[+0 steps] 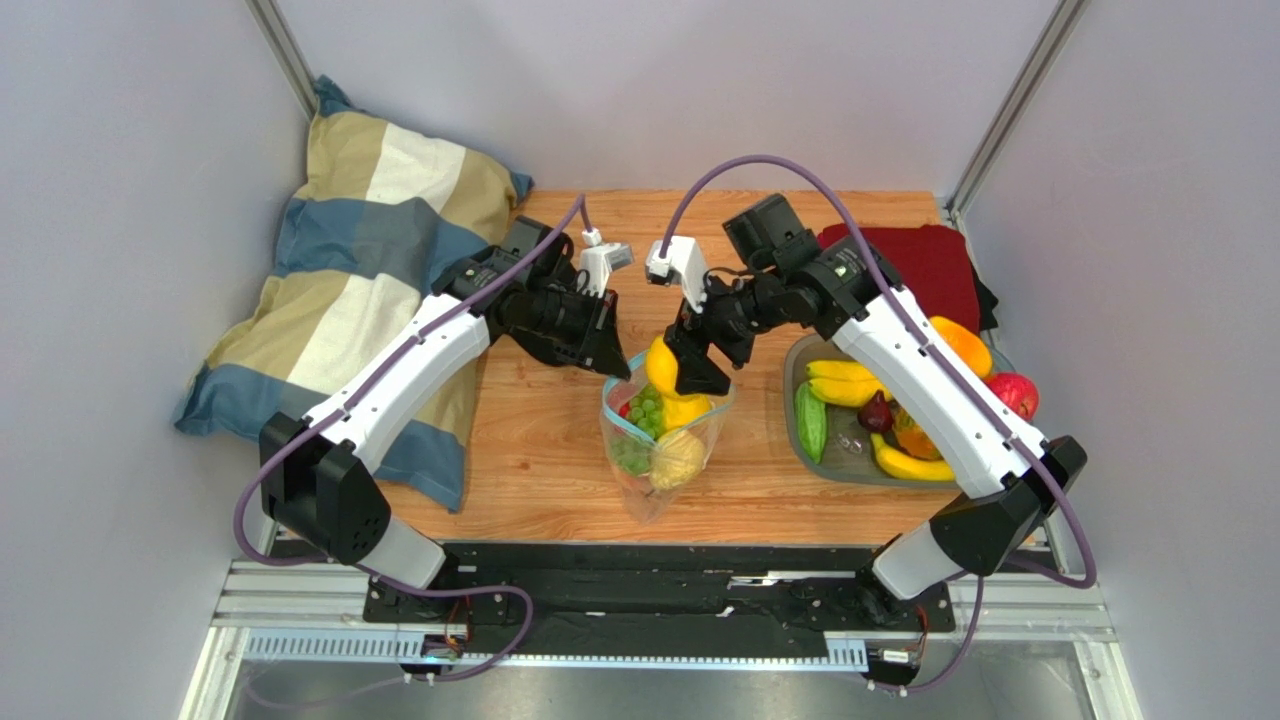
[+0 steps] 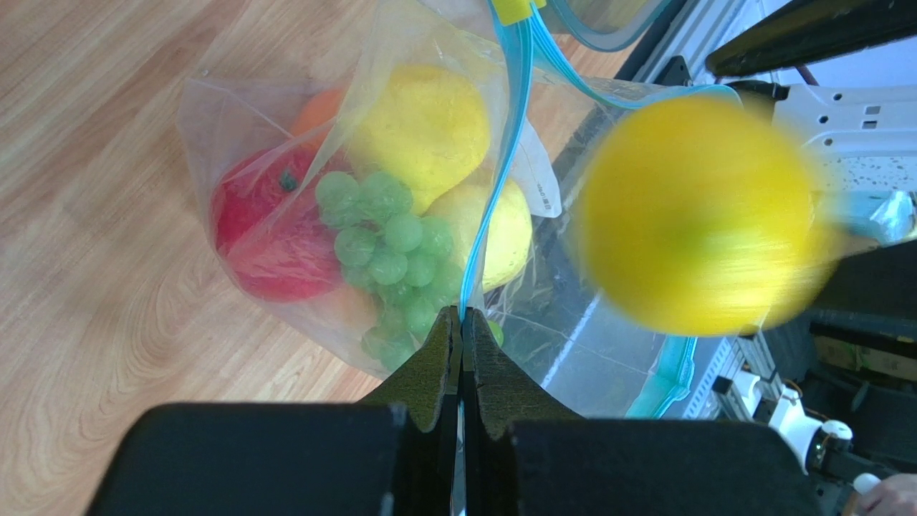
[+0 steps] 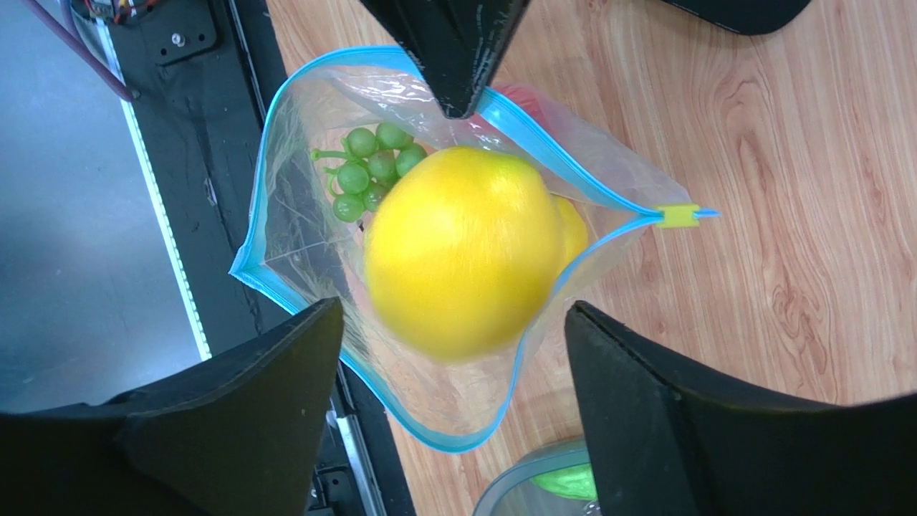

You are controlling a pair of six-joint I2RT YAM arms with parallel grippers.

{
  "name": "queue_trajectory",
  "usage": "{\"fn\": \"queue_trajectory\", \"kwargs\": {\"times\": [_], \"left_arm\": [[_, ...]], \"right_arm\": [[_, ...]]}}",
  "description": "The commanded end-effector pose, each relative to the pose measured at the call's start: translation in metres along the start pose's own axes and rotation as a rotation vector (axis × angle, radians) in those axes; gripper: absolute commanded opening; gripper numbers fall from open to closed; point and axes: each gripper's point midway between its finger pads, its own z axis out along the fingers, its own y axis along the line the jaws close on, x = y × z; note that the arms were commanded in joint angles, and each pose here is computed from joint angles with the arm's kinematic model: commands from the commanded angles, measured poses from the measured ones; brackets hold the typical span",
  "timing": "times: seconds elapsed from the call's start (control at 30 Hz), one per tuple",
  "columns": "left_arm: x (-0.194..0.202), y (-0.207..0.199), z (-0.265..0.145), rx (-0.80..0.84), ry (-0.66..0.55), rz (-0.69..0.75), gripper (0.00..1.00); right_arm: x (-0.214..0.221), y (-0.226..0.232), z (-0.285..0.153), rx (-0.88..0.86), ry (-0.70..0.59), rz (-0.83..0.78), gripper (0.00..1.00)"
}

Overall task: Place the food in the zip-top bag and seal the zipper
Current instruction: Place the fake fruit in the zipper food storage bag, then zip the zipper food storage bag at the center of the board.

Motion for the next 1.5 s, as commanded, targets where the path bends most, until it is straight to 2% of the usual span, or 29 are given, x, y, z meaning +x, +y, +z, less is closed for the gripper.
{"fn": "queue_trajectory", "kwargs": {"times": [0.0, 0.17, 0.37, 0.43, 0.47, 0.5, 0.57, 0.6, 0.73, 0.9, 0.97, 1.07, 1.17, 1.27, 1.3, 1.37, 1.4, 1.47], "left_arm": [[-0.013, -0.013, -0.013, 0.022, -0.049, 0.042, 0.00], [-0.012, -0.014, -0.013, 0.025, -0.045, 0.041, 0.00], [-0.014, -0.014, -0.014, 0.025, -0.049, 0.045, 0.00], [-0.014, -0.015, -0.014, 0.025, -0.050, 0.044, 0.00], [-0.016, -0.015, -0.014, 0.024, -0.054, 0.047, 0.00], [-0.015, -0.014, -0.013, 0.022, -0.051, 0.046, 0.00], [-0.019, -0.014, -0.013, 0.024, -0.054, 0.047, 0.00], [-0.020, -0.015, -0.012, 0.032, -0.053, 0.044, 0.00], [-0.030, -0.021, -0.009, 0.062, -0.049, 0.044, 0.00], [-0.037, -0.038, -0.002, 0.131, -0.032, 0.052, 0.00], [-0.038, -0.043, 0.004, 0.159, -0.015, 0.046, 0.00], [-0.033, -0.051, 0.011, 0.223, 0.014, 0.023, 0.01], [-0.026, -0.054, 0.014, 0.262, 0.041, 0.007, 0.08], [-0.019, -0.054, 0.015, 0.284, 0.058, 0.005, 0.20], [-0.015, -0.056, 0.014, 0.305, 0.070, 0.005, 0.31], [-0.010, -0.057, 0.012, 0.318, 0.076, 0.031, 0.43], [-0.008, -0.058, 0.009, 0.312, 0.076, 0.045, 0.56], [-0.006, -0.057, 0.006, 0.294, 0.069, 0.068, 0.68]], "right_arm": [[-0.008, -0.007, -0.003, 0.062, -0.031, -0.042, 0.84], [0.000, -0.015, -0.017, 0.129, -0.034, -0.023, 0.88], [0.041, -0.028, -0.016, 0.156, 0.050, 0.102, 0.81], [0.053, -0.024, -0.010, 0.125, 0.077, 0.139, 0.69], [0.059, -0.020, -0.008, 0.101, 0.095, 0.162, 0.57], [0.062, -0.016, -0.005, 0.074, 0.102, 0.173, 0.36], [0.066, -0.005, 0.000, -0.004, 0.111, 0.210, 0.21], [0.066, 0.000, 0.001, -0.036, 0.109, 0.224, 0.00], [0.033, 0.032, -0.011, -0.236, -0.052, 0.307, 0.00], [-0.019, 0.040, -0.027, -0.222, -0.358, 0.434, 0.00], [-0.027, 0.036, -0.019, -0.197, -0.434, 0.479, 0.00], [-0.020, 0.036, -0.004, -0.146, -0.418, 0.489, 0.00], [0.000, 0.023, 0.016, -0.070, -0.367, 0.571, 0.00], [0.009, 0.011, 0.021, 0.007, -0.379, 0.598, 0.00], [0.011, 0.009, 0.020, 0.025, -0.384, 0.603, 0.00], [0.015, 0.006, 0.019, 0.053, -0.387, 0.606, 0.00], [0.017, 0.004, 0.019, 0.065, -0.386, 0.609, 0.00], [0.021, 0.000, 0.017, 0.103, -0.391, 0.609, 0.00]]}}
